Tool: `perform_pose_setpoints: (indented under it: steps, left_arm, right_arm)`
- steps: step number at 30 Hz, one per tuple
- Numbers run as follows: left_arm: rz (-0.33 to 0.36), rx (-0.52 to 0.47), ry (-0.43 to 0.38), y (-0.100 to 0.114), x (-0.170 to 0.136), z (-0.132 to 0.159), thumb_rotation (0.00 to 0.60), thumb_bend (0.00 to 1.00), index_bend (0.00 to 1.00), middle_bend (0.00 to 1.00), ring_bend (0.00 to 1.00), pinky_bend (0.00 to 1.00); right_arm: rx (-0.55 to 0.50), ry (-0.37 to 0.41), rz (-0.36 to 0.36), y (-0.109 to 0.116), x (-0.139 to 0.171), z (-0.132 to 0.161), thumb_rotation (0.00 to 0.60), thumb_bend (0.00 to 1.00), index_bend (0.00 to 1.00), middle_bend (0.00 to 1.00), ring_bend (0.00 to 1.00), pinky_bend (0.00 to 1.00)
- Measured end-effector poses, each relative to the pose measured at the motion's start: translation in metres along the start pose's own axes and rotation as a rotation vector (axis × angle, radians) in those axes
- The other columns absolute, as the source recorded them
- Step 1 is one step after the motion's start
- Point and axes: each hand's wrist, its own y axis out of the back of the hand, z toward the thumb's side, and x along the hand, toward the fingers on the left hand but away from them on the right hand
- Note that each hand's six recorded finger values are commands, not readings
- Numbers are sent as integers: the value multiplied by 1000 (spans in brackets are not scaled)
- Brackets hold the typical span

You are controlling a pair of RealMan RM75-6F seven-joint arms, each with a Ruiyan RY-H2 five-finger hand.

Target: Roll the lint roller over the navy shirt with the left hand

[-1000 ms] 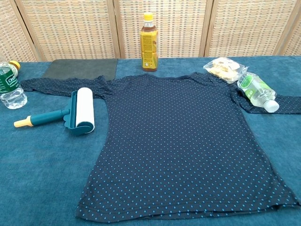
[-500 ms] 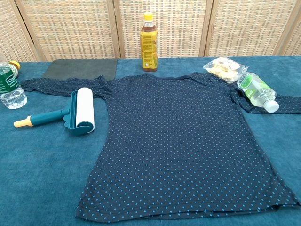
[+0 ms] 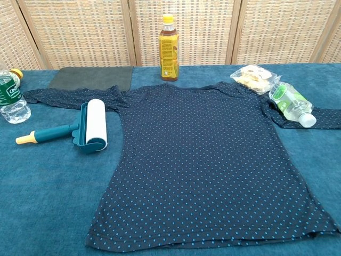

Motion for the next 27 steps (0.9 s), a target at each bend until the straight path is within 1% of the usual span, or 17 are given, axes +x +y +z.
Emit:
perform_pose_setpoints:
  steps: [1, 2, 3, 4, 5, 7, 9, 12, 16, 18, 20, 25, 27]
  left_arm:
    - [5, -2, 3, 1, 2, 0, 600, 130, 0, 92, 123, 250]
    - [11, -4, 3, 1, 4, 0, 600, 134, 0, 172, 202, 348]
    - [18, -6, 2, 3, 7, 0, 600, 139, 0, 315, 326, 472]
    - [26, -8, 1, 4, 11, 1, 600, 143, 13, 449, 423, 558]
    - [27, -10, 2, 4, 13, 0, 600, 145, 28, 516, 466, 588]
    - [28, -15, -2, 6, 21, 2, 600, 146, 101, 660, 556, 649]
    - [20, -19, -6, 7, 29, 4, 600, 159, 169, 742, 608, 680]
    - [-19, -32, -15, 7, 42, 9, 600, 205, 294, 819, 664, 709]
    - [-82, -35, -25, 6, 65, 16, 600, 212, 368, 858, 695, 719]
    - [-100, -31, -24, 7, 76, 19, 600, 244, 415, 868, 705, 722]
    - [-123, -28, -18, 6, 88, 21, 600, 275, 424, 869, 706, 723]
    - [-176, -14, 8, 0, 112, 22, 600, 277, 410, 870, 707, 724]
    - [-196, -7, 17, -4, 119, 21, 600, 297, 410, 873, 708, 725]
  right_arm:
    - [-2, -1, -1, 0, 0, 0, 600, 158, 0, 0, 0, 0]
    - [-3, -3, -1, 0, 0, -1, 600, 158, 0, 0, 0, 0]
    - [-4, -5, 0, 0, 0, -1, 600, 158, 0, 0, 0, 0]
    - [-5, -8, 2, 0, 0, -2, 600, 159, 0, 0, 0, 0]
    - [-7, -11, 5, 0, 0, -2, 600, 158, 0, 0, 0, 0]
    - [-11, -14, 8, 0, 0, -3, 600, 158, 0, 0, 0, 0]
    - [-12, -13, 9, 1, 0, -3, 600, 158, 0, 0, 0, 0]
    - [-12, -13, 7, 2, -1, -3, 600, 159, 0, 0, 0, 0]
    - [-17, -15, 4, 3, 0, -4, 600, 158, 0, 0, 0, 0]
    - [-20, -17, 3, 3, 0, -5, 600, 158, 0, 0, 0, 0]
    - [-19, -18, 4, 3, 0, -6, 600, 157, 0, 0, 0, 0]
    - [-20, -23, 11, 3, -1, -7, 600, 156, 0, 0, 0, 0]
    - [-20, -22, 12, 3, -1, -7, 600, 156, 0, 0, 0, 0]
